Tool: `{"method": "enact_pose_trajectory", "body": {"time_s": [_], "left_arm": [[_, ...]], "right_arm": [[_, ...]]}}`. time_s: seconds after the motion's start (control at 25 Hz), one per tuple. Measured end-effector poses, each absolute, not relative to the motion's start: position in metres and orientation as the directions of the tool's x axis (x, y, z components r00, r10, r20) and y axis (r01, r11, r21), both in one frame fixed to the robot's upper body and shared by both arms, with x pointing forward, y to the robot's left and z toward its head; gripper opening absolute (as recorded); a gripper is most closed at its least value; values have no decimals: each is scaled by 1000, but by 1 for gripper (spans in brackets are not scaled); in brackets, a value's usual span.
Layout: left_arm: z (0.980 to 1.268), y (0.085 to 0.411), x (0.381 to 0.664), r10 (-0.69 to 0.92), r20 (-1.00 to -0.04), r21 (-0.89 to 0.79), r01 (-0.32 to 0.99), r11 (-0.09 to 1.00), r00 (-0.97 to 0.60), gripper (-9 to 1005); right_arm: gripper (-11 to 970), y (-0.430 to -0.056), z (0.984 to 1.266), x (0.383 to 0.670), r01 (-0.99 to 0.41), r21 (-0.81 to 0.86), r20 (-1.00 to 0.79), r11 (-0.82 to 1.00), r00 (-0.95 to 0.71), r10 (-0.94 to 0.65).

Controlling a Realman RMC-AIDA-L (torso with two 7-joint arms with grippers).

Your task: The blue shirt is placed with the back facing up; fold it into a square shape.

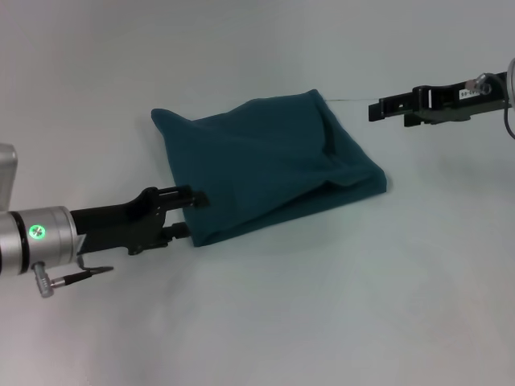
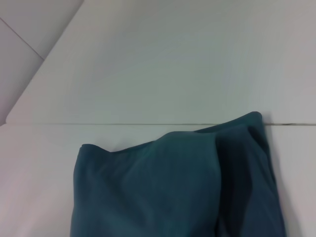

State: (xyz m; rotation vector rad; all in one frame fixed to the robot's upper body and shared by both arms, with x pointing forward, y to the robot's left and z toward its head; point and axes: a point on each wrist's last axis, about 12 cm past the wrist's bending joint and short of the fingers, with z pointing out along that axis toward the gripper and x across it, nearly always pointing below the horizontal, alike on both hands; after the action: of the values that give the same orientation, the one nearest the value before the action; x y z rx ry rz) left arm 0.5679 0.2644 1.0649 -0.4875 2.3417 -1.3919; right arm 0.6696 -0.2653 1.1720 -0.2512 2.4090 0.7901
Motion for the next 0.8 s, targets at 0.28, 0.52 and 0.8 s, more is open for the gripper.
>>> {"method": "enact_pose_trajectory", "body": {"time_s": [0.28, 0.52, 0.8], "left_arm": [[1061, 265, 553, -102, -683, -596, 472, 650, -723, 738], [1044, 257, 541, 100, -887, -291, 715, 636, -451, 737], [1028, 251, 542, 203, -911, -141, 732, 667, -359, 733]], "right_arm": [[849, -272, 1177, 668, -331, 517, -576, 789, -817, 34], [849, -282, 1180, 666, -304, 558, -565, 772, -820, 86], [848, -288, 1182, 666, -273, 574, -552, 772, -825, 118]]}}
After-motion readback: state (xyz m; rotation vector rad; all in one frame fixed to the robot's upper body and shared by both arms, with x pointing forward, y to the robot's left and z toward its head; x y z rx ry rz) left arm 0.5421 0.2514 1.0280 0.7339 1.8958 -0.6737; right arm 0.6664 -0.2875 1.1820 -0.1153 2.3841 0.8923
